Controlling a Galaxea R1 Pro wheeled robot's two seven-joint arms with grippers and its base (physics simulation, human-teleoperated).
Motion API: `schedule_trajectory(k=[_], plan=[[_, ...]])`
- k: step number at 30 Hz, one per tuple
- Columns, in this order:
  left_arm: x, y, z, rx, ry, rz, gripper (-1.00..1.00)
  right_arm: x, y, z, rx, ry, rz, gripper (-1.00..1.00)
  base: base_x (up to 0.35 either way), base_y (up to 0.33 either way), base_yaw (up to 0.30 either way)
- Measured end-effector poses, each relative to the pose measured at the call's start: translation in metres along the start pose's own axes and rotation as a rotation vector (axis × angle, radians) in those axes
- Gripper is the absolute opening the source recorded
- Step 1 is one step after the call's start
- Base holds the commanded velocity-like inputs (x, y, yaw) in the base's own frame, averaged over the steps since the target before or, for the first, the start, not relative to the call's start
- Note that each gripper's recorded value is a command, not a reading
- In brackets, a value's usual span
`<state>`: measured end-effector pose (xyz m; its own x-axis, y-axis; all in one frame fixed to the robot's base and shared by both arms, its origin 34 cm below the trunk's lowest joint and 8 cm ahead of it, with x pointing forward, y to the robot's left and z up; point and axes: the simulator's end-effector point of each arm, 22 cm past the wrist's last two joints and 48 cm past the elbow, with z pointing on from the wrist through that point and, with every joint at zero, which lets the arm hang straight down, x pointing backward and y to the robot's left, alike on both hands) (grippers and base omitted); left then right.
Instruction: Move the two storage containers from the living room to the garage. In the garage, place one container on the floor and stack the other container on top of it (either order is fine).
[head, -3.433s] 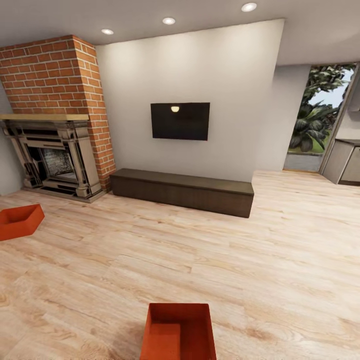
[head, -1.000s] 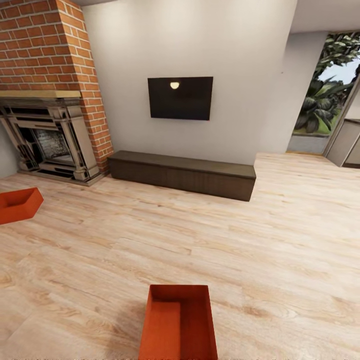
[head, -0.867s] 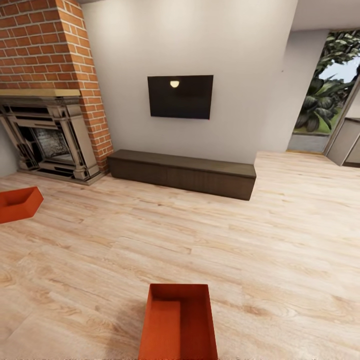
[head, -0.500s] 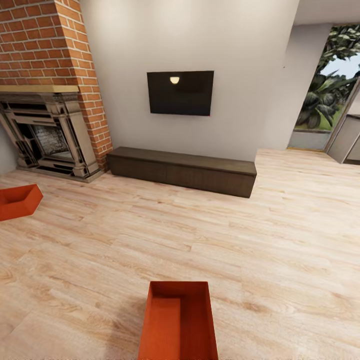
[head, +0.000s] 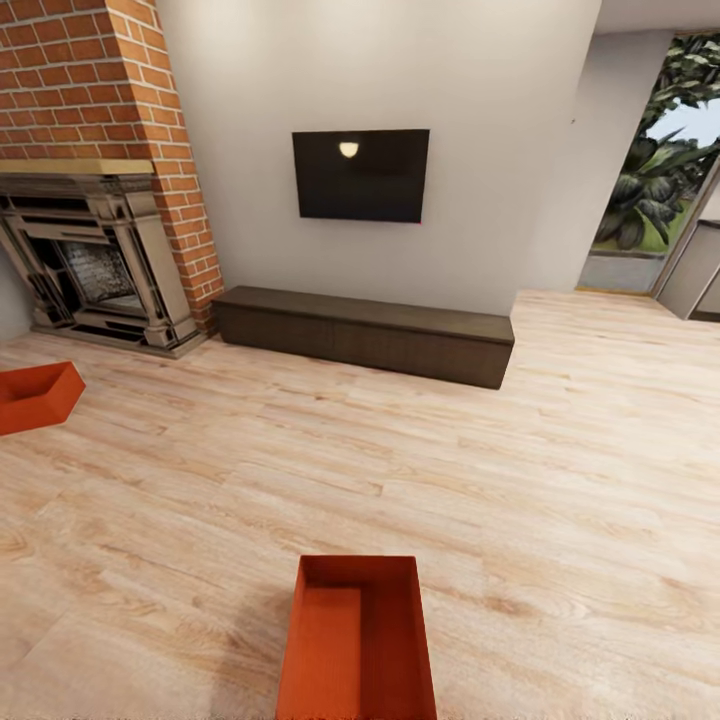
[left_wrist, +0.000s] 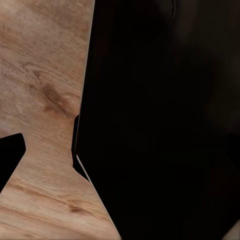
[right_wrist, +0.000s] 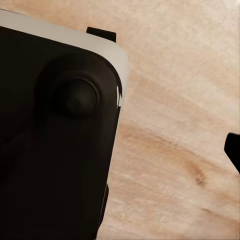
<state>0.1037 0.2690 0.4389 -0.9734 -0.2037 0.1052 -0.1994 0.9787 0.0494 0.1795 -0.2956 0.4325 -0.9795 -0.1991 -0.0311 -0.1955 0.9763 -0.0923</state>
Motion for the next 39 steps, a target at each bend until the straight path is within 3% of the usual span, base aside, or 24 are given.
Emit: schedule_trajectory(k=[39], plan=[[0.023,0.005,0.0,-0.013,0.061,0.001,1.0,0.023,0.005,0.001,-0.013,0.059,-0.004,1.0,0.0,0.0,0.0]])
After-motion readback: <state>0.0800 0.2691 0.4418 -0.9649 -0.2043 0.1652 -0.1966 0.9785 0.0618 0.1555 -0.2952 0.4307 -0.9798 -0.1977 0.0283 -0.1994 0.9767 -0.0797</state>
